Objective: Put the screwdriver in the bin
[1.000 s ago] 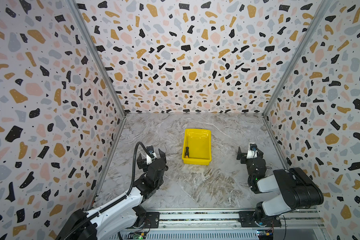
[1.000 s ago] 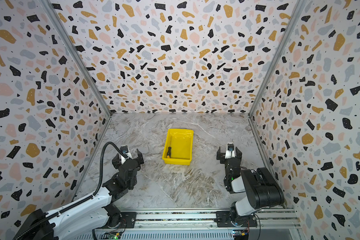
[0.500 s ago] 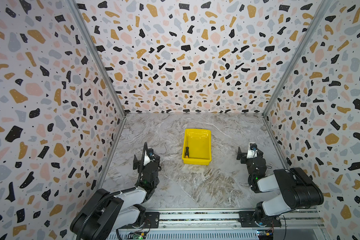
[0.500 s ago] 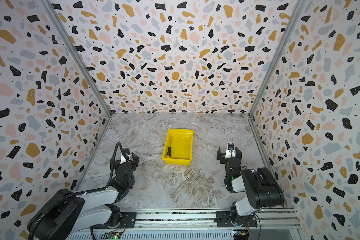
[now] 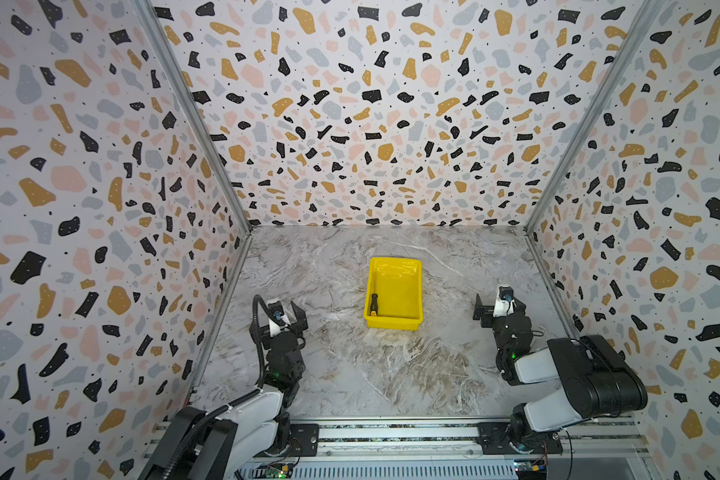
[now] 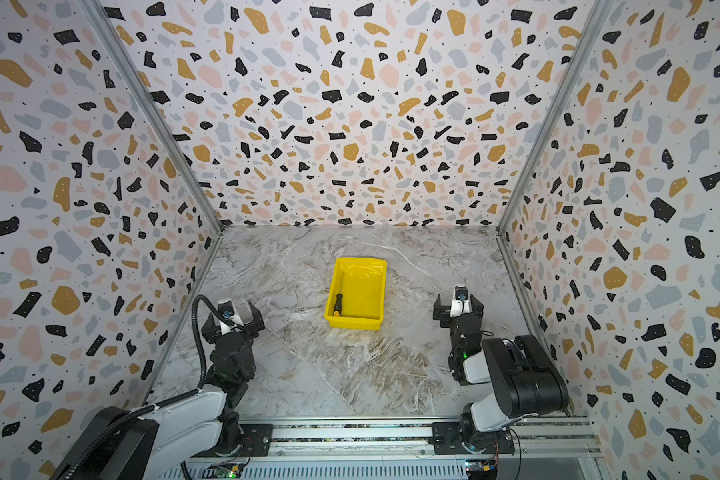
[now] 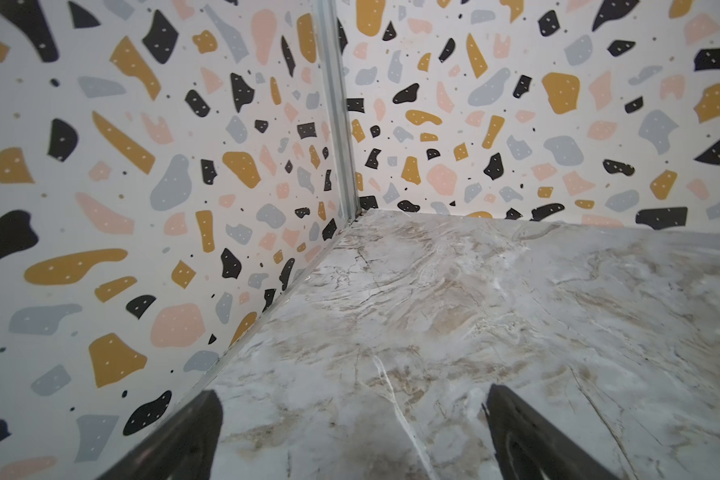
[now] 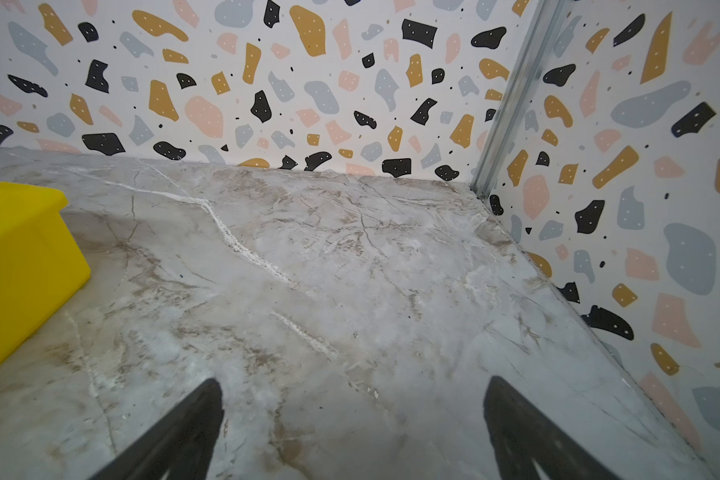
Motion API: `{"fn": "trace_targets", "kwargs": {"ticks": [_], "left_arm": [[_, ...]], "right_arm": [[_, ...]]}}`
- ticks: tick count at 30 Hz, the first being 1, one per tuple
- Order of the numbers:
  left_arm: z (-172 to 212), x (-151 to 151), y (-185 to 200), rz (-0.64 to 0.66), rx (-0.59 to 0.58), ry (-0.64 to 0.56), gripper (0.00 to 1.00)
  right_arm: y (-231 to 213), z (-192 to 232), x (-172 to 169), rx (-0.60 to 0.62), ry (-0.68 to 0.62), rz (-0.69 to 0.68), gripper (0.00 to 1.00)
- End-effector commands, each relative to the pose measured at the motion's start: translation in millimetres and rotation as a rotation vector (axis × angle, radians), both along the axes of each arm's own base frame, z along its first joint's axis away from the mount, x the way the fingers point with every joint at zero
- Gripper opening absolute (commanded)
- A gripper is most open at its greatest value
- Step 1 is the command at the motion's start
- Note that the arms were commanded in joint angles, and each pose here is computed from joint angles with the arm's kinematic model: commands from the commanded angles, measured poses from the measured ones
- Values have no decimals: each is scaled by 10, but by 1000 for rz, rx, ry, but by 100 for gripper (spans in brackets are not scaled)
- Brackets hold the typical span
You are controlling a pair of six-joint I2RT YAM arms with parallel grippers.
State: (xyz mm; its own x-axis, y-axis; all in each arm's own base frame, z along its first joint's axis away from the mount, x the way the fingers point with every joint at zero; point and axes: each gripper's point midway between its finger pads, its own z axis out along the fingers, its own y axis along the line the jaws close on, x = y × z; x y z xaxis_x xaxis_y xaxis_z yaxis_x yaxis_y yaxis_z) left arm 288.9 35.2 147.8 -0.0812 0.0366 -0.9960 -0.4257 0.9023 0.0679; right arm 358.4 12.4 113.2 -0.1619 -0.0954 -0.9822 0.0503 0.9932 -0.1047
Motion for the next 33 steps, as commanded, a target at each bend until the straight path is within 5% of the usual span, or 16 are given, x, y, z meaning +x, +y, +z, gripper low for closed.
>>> {"fn": "trace_targets", "kwargs": {"ticks": [1,10,33], "left_arm": [[129,27,-35,-36,-84,-108,100],[-32,291,-220,-119,-34,-15,100],[-88,333,-228,-118,-27,0,100]], "right_arm": [[-3,125,49,16,-38,-2,99],[2,132,53,18,-40,-1,99],[5,124,60,20,-35,5,99]]}}
